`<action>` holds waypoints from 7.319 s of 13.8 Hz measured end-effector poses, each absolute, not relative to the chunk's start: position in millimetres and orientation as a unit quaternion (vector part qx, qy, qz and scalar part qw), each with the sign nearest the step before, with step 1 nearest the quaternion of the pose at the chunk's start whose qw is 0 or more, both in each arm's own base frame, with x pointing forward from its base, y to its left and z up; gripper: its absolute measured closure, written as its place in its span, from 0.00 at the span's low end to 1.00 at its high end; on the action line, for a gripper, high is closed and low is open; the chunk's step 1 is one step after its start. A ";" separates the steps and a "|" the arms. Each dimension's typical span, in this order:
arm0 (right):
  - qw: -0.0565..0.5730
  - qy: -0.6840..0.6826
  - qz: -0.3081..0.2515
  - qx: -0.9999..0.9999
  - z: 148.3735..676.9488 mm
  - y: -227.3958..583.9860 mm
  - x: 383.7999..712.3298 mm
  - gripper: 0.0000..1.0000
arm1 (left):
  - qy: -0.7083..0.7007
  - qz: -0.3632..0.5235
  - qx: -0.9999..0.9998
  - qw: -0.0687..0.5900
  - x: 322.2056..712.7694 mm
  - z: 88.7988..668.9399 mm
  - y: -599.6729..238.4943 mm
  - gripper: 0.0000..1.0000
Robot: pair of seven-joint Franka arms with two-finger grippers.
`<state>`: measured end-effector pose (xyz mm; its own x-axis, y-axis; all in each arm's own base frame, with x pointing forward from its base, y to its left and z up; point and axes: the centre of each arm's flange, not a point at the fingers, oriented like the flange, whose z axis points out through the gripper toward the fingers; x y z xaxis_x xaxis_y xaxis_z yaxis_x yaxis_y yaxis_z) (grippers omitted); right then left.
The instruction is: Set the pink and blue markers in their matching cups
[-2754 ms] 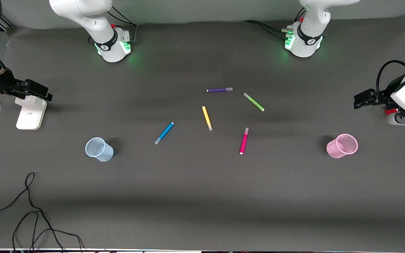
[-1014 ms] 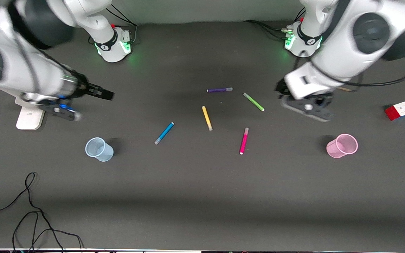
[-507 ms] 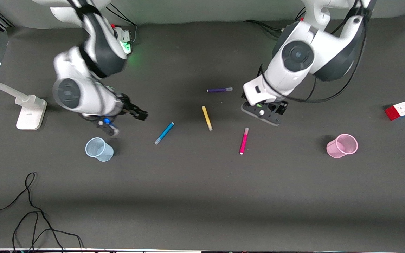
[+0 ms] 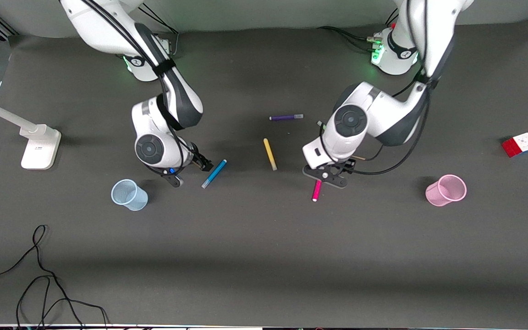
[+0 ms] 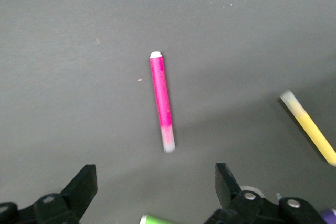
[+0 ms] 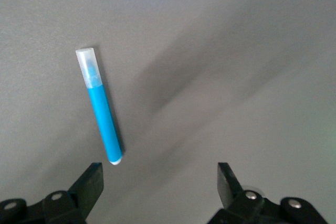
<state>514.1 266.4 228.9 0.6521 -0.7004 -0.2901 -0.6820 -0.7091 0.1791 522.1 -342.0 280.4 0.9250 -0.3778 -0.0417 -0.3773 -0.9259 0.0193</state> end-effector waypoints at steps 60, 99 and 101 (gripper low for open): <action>-0.246 -0.308 -0.370 0.841 285.2 -38.1 586.4 0.82 | -0.036 -0.383 0.923 0.018 619.4 337.6 84.7 0.83; -0.043 -0.101 -0.069 0.992 565.3 -57.4 563.9 0.00 | -0.050 -0.133 0.990 -0.015 625.7 537.5 41.2 0.00; -0.042 -0.089 -0.063 0.993 573.7 -49.6 560.8 0.00 | -0.053 -0.104 0.993 -0.014 604.1 542.9 28.1 0.00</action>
<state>560.8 -49.6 573.7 0.9761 -0.1724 -0.1326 -0.1829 -0.9805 -0.0719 604.1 28.1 542.9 0.9726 -0.1018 -0.2088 -0.1076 -0.9941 -0.0166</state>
